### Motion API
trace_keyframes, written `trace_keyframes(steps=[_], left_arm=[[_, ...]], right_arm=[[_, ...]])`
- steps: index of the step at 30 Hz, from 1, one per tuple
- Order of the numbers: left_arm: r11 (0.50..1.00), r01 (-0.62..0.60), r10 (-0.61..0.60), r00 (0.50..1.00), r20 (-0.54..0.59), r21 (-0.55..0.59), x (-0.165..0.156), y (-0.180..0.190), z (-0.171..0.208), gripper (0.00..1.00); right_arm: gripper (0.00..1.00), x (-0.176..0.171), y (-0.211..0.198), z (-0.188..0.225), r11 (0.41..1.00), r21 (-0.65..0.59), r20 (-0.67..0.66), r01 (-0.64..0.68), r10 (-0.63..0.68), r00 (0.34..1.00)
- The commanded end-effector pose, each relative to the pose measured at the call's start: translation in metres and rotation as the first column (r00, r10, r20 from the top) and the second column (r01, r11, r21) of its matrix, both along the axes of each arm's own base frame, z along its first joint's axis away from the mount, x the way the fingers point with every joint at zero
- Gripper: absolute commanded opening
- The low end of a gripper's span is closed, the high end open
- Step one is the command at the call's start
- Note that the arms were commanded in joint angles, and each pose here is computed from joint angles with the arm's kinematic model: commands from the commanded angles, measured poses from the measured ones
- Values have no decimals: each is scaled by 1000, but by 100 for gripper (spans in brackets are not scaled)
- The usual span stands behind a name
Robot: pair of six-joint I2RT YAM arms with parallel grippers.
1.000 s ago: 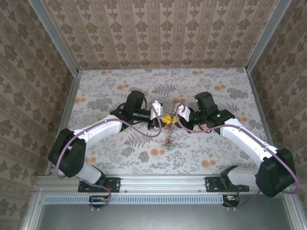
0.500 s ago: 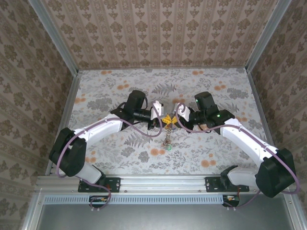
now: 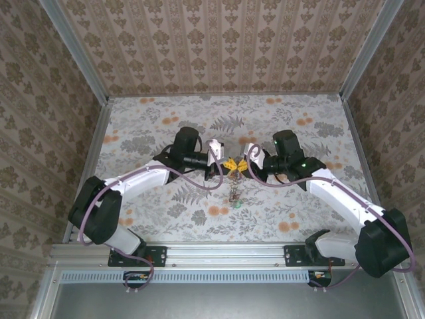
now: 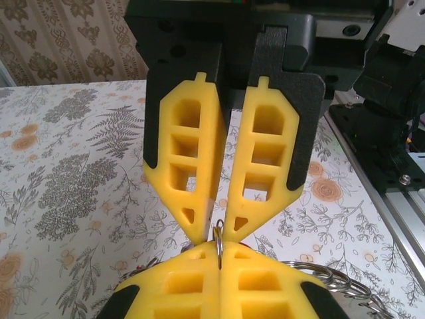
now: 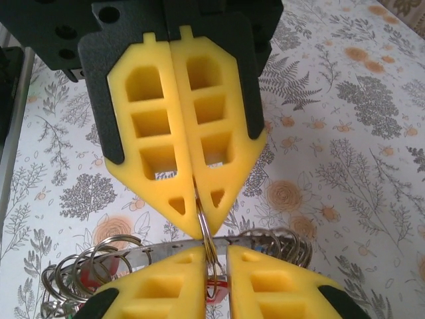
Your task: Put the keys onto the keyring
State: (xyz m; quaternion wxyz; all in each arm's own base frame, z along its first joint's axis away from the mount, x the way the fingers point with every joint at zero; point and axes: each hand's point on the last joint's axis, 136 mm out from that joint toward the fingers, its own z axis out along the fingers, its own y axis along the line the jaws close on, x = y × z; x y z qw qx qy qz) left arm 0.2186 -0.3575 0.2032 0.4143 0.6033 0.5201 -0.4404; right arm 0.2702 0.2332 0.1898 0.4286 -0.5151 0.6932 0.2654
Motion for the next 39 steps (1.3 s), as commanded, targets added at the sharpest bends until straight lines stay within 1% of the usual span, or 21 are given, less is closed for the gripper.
trace_keyframes(steps=[1, 7, 10, 13, 18, 20, 22, 28, 34, 39], left_arm=[[990, 48, -44, 998, 35, -129, -5, -3, 31, 0], [980, 29, -24, 999, 30, -196, -2, -3, 35, 0], [979, 16, -10, 1000, 28, -206, 1, -3, 34, 0], [978, -1, 7, 1000, 29, -207, 3, -2, 32, 0], [982, -15, 22, 999, 31, -189, 4, 0, 27, 0], [982, -19, 26, 999, 35, -186, 5, 0, 26, 0], [983, -17, 24, 999, 35, -185, 5, 0, 26, 0], [982, -9, 16, 999, 35, -187, 4, -1, 28, 0], [982, -3, 9, 999, 33, -190, 3, -1, 30, 0], [982, 1, 5, 999, 32, -190, 3, -1, 30, 0]], right_arm=[[19, 4, 4, 4, 997, 80, 2, 9, -9, 1000], [20, 4, 7, -1, 993, 115, -21, 14, -12, 1000], [21, 4, 6, 0, 993, 120, -22, 20, -18, 1000], [27, 3, -1, 1, 994, 101, -14, 41, -40, 999], [33, -2, -13, 12, 997, 53, 44, 60, -63, 997], [33, -3, -16, 16, 998, 32, 56, 57, -59, 997], [33, -4, -16, 21, 998, 24, 60, 51, -52, 997], [31, -4, -5, 34, 998, 59, 94, -12, 7, 996], [29, 4, 3, 31, 998, 49, 90, -37, 33, 995], [25, 8, 6, 29, 998, 52, 95, -44, 39, 995]])
